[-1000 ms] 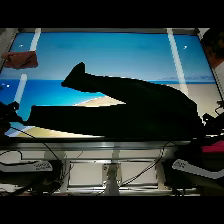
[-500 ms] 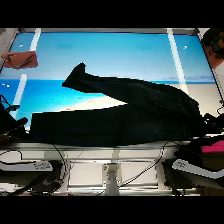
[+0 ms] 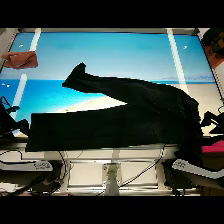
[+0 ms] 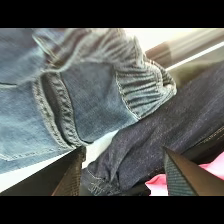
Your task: Fold the clothes and pants, and hang the long-sleeved shirts on hangers.
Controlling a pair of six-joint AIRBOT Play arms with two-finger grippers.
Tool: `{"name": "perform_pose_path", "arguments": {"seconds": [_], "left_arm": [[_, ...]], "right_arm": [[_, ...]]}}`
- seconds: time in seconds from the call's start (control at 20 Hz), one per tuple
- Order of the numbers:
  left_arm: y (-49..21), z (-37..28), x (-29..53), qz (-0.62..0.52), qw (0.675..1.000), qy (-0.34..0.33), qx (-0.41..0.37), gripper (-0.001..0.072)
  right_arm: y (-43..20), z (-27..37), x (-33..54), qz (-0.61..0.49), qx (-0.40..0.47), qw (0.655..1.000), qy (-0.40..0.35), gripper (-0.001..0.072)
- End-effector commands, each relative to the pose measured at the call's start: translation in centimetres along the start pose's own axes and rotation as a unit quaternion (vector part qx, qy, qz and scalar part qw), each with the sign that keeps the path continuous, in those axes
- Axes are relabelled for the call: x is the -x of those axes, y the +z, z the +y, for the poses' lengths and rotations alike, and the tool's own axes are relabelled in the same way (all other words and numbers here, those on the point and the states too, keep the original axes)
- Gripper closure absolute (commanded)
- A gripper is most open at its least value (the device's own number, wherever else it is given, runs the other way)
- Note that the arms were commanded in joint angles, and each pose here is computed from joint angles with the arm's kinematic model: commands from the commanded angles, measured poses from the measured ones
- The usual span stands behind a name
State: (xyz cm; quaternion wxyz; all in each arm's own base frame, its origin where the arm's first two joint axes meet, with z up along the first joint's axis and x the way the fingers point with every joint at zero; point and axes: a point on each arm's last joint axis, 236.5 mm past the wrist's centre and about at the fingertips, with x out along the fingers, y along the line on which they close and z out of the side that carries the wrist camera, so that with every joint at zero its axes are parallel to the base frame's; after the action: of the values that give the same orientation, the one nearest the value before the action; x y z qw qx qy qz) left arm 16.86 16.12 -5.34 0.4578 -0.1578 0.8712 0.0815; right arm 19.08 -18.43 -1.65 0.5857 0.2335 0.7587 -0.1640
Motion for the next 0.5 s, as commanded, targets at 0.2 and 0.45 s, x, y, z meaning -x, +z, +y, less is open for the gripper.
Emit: {"name": "perform_pose_path", "arguments": {"seconds": [0.2,0.45], "left_arm": [[7.4,-4.3,8.7,-0.199,0.978,-0.061,-0.009,0.0009],[15.1,-18.6,20.8,-0.430,0.847,-0.307,-0.056,0.0009]], "right_arm": [[5.3,0.6,7.9,-0.143,0.000,0.990,0.011,0.0165],[7.6,3.0,9.3,-0.197,0.010,0.979,0.060,0.0171]]}}
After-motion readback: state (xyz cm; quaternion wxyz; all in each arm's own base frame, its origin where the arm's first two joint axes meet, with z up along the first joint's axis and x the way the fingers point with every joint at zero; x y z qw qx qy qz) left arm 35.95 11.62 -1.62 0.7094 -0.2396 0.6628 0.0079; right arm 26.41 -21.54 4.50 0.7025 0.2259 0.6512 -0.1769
